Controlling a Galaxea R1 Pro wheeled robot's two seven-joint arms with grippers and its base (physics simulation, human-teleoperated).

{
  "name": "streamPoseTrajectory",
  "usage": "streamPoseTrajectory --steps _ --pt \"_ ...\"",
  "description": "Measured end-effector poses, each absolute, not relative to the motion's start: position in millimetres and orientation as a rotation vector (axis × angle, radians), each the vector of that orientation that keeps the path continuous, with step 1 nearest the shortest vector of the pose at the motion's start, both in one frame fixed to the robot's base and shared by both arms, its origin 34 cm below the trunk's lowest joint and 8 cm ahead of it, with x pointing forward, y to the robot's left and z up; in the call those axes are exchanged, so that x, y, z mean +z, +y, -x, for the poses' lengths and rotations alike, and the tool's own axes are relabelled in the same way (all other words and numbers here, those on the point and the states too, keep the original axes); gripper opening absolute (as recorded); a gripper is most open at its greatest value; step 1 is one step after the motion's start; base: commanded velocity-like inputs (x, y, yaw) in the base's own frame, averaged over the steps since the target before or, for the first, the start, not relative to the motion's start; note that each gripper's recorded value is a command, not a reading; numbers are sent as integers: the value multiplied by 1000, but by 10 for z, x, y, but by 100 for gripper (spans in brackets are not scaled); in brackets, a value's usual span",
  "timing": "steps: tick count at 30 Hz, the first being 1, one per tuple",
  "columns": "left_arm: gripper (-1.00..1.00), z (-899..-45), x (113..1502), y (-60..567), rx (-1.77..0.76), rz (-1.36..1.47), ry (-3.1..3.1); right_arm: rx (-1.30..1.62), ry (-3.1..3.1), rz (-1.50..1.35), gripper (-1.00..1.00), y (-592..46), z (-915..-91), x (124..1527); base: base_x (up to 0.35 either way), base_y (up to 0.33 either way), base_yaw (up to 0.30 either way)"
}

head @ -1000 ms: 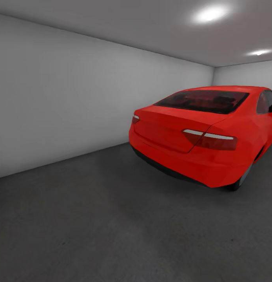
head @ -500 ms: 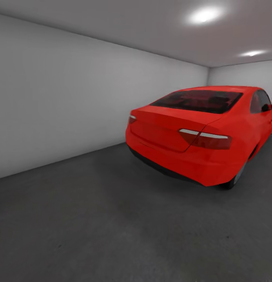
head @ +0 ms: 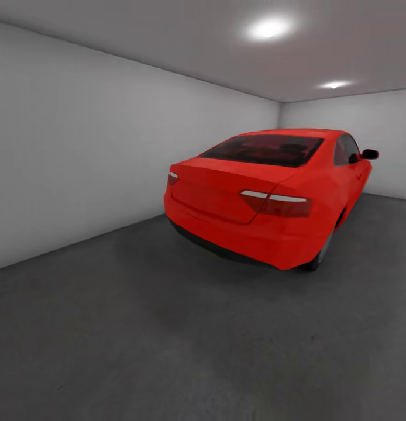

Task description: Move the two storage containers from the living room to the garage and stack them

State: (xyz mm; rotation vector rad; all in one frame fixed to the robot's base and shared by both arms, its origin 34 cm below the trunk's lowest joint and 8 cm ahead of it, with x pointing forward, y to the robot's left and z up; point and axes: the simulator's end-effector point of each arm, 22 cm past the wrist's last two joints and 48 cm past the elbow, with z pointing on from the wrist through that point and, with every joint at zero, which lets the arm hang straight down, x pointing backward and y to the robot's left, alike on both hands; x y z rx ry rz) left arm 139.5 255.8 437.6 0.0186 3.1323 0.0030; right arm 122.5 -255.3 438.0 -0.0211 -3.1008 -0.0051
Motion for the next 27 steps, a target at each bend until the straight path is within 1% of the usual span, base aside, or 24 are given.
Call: streamPoseTrajectory --steps 10,27 --pt "100 -1394 4376 2557 4 -17 3132 -2 -3099 77 100 -2559 -1221 4380 0 0 -284" --pt "100 -1393 4376 2560 4 -11 3133 -1 -3099 82 100 -2559 -1220 4380 0 0 -284"
